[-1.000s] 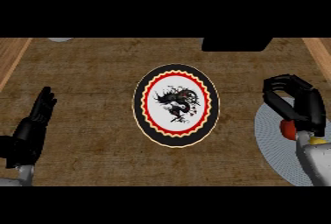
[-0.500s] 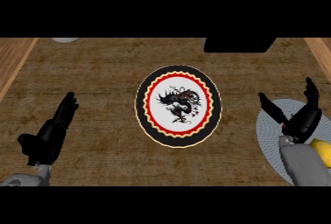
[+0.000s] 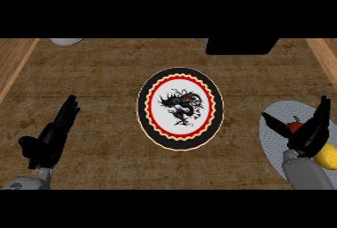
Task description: Pick the bell pepper from the placemat and place it in the plate
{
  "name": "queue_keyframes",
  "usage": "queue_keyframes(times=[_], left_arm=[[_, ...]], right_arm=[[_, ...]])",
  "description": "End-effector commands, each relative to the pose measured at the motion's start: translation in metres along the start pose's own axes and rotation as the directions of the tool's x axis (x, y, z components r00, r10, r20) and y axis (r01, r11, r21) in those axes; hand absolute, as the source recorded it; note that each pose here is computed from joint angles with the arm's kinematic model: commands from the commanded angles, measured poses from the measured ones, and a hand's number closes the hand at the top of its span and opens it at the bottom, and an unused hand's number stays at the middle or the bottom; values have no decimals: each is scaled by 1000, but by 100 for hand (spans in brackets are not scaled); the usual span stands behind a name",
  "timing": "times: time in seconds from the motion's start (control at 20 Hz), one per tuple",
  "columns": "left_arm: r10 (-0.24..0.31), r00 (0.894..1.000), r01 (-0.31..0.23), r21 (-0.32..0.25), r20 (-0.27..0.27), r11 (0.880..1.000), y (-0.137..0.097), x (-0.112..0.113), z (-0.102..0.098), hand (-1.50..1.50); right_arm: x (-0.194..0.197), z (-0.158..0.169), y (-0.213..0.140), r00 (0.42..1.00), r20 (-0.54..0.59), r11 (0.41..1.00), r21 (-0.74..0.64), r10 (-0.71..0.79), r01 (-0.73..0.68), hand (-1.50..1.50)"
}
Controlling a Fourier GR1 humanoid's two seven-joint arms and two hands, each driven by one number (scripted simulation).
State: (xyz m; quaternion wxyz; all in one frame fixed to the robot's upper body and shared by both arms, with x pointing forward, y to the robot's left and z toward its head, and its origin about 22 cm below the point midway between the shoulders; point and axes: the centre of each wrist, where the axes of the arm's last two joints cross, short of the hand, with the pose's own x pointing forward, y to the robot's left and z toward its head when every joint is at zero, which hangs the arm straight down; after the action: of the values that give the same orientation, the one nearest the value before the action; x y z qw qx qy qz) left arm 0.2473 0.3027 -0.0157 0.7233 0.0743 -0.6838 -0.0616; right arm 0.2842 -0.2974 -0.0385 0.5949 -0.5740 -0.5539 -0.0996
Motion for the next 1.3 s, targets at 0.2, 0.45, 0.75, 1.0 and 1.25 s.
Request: queue_keyframes(times=[0.2, 0.45, 0.75, 1.0, 1.25], left_arm=[[-3, 1000, 3, 18, 6, 1000, 7, 4, -6, 0], [-15, 1000, 15, 1, 8, 1000, 22, 3, -3, 0], [8, 1000, -8, 5, 10, 1000, 5, 0, -10, 0], [11, 1000, -11, 2, 9, 1000, -6, 2, -17, 0], [3, 1000, -3, -9, 8, 1000, 5, -7, -15, 0]], right_arm=[[-6, -14, -9, 922, -186, 925, 241, 341, -294, -150], [47, -16, -25, 882, -251, 893, 326, 398, -310, -150], [60, -6, -53, 812, -328, 854, 382, 484, -354, -150], [32, -16, -50, 737, -342, 790, 451, 583, -415, -150], [64, -33, -42, 740, -342, 784, 482, 579, -391, -150]])
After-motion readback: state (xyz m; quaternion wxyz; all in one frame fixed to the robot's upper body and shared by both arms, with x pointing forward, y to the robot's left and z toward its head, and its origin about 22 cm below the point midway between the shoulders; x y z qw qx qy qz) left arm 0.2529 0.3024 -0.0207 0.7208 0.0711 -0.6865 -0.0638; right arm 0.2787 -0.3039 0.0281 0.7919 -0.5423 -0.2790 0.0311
